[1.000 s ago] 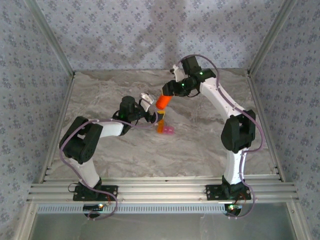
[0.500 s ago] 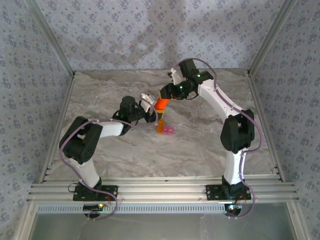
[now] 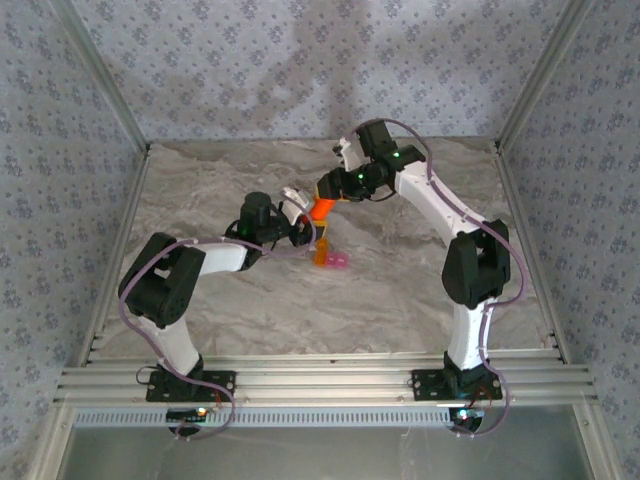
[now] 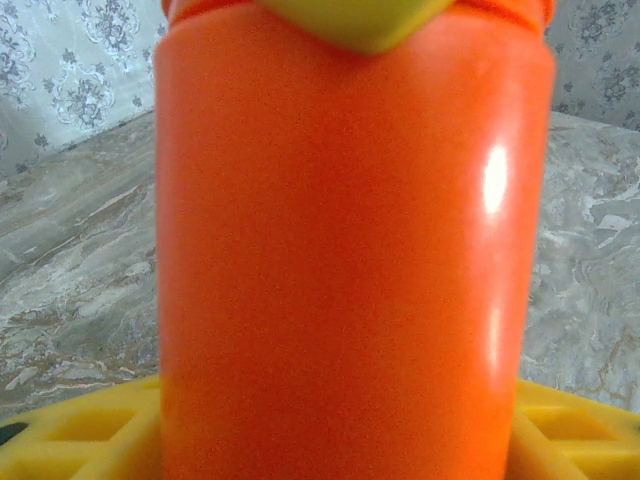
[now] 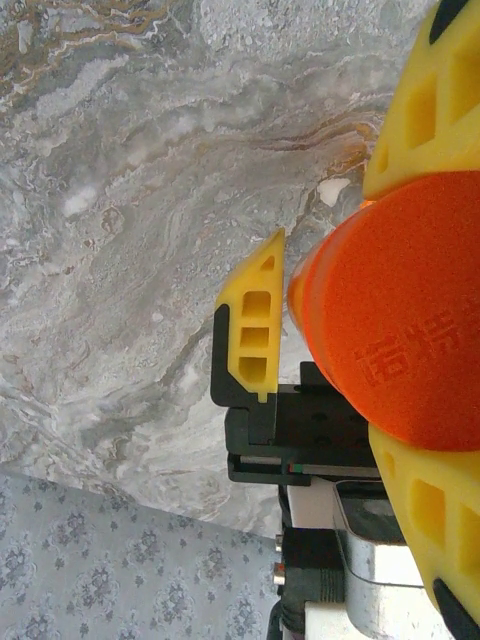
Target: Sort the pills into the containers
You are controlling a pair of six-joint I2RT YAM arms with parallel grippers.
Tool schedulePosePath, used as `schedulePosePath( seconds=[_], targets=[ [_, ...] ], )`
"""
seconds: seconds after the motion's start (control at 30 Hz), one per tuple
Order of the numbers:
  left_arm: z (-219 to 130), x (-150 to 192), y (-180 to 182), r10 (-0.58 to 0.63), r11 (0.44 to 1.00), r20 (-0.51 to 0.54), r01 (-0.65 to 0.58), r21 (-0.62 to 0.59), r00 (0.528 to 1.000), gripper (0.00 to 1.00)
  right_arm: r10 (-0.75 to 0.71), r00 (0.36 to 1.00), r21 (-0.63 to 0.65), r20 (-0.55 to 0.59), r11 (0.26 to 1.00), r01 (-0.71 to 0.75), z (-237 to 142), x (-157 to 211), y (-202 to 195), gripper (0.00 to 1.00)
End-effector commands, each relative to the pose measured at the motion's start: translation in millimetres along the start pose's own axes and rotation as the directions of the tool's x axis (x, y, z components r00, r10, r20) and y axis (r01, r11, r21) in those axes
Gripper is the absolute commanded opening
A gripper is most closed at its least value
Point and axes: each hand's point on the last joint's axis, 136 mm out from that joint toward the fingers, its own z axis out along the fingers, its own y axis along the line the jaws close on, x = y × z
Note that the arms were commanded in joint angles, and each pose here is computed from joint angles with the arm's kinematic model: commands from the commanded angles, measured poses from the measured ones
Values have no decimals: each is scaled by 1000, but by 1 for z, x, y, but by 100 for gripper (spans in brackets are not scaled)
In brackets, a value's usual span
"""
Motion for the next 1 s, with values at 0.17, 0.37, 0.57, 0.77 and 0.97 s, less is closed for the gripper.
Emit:
schedulePosePath(
  seconds=[0.17,0.37,0.57,0.77,0.97],
  targets=[
    [-3,-27,-3,44,999,54,-45,16,998,55,-10,1000,-44,22,999,11,-12,-1,19,32],
    [-6,-33,-2,39,999,74,-40,8,997,48,-4,1000,-45,15,999,4,-9,1,17,32],
    [-9,-43,-2,31,999,101,-31,6,994,35,2,1000,-49,5,999,-1,-5,4,15,32],
    [-11,-49,-1,24,1000,106,-25,6,994,10,11,1000,-56,6,998,-11,-5,3,13,33],
    [-11,-50,0,16,1000,95,-16,1,995,0,32,999,-72,38,997,-29,-11,-6,13,41]
  ],
)
